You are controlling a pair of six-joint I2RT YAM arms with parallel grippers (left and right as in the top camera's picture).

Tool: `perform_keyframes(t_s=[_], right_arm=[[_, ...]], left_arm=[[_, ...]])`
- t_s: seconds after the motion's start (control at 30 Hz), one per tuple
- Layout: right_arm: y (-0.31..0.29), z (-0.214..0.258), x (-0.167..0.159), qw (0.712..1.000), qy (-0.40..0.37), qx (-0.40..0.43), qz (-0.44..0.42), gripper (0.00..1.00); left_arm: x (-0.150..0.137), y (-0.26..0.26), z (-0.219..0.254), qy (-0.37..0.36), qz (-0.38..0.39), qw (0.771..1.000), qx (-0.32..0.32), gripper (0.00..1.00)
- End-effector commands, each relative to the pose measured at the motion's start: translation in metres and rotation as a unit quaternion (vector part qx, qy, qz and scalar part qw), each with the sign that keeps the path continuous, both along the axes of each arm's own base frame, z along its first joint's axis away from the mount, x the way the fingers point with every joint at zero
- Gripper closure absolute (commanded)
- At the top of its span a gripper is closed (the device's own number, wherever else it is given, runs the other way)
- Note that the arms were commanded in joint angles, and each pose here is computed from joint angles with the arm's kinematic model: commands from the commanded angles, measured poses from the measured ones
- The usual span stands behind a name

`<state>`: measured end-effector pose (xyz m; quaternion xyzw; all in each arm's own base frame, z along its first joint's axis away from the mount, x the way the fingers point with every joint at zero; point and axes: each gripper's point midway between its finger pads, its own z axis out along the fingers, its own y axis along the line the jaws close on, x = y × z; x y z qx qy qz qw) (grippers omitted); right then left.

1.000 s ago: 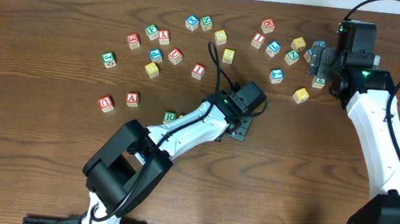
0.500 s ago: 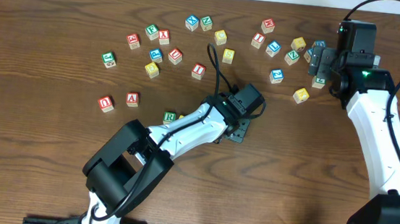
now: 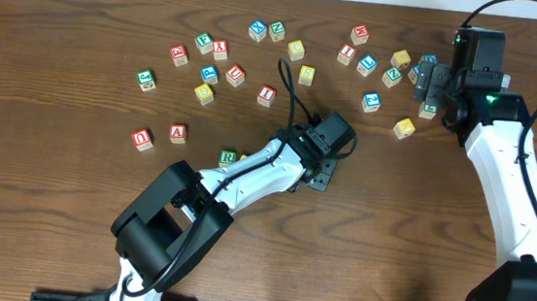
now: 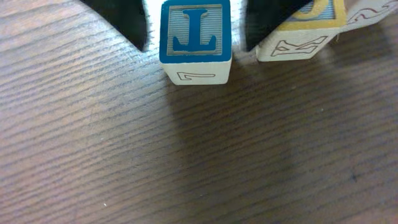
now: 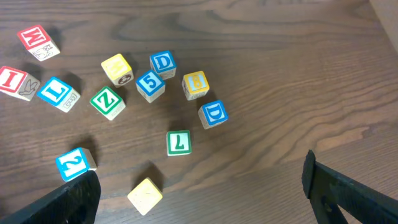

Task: Spell out ROBOT
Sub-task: 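Lower the T block to the right of the yellow O block, then open the left gripper, release the T block, and raise it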

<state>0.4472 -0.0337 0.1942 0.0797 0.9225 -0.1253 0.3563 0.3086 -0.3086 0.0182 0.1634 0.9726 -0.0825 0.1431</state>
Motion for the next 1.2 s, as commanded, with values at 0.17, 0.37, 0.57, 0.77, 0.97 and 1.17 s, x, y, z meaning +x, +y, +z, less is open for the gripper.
perform_keyframes(t_s=[0.17,0.37,0.57,0.77,0.97,1.17], right_arm=[[-0.007,0.005,0.001,1.000,-0.004,-0.008,-0.006,0.01],[-0.007,0.005,0.001,1.000,-0.004,-0.008,-0.006,0.01],[-0.007,0.005,0.001,1.000,-0.004,-0.008,-0.006,0.01],[-0.007,0.004,0.000,1.000,-0.003,-0.008,-0.006,0.01],[-0.005,0.003,0.000,1.000,-0.001,-0.005,-0.004,0.01],[-0.005,0.003,0.000,1.000,-0.001,-0.005,-0.004,0.01]], left_arm=[[0.001,0.005,-0.003,-0.003,0.003,1.000,0.009,0.36],[0.004,0.002,-0.001,-0.009,0.002,1.000,0.003,0.32],[0.009,-0.003,0.001,-0.022,-0.010,1.000,-0.004,0.21],[0.016,-0.010,0.005,-0.041,-0.025,0.999,-0.014,0.12],[0.026,-0.015,0.013,-0.059,-0.032,0.997,-0.026,0.11],[0.050,-0.006,0.028,-0.078,-0.015,0.996,-0.035,0.11]])
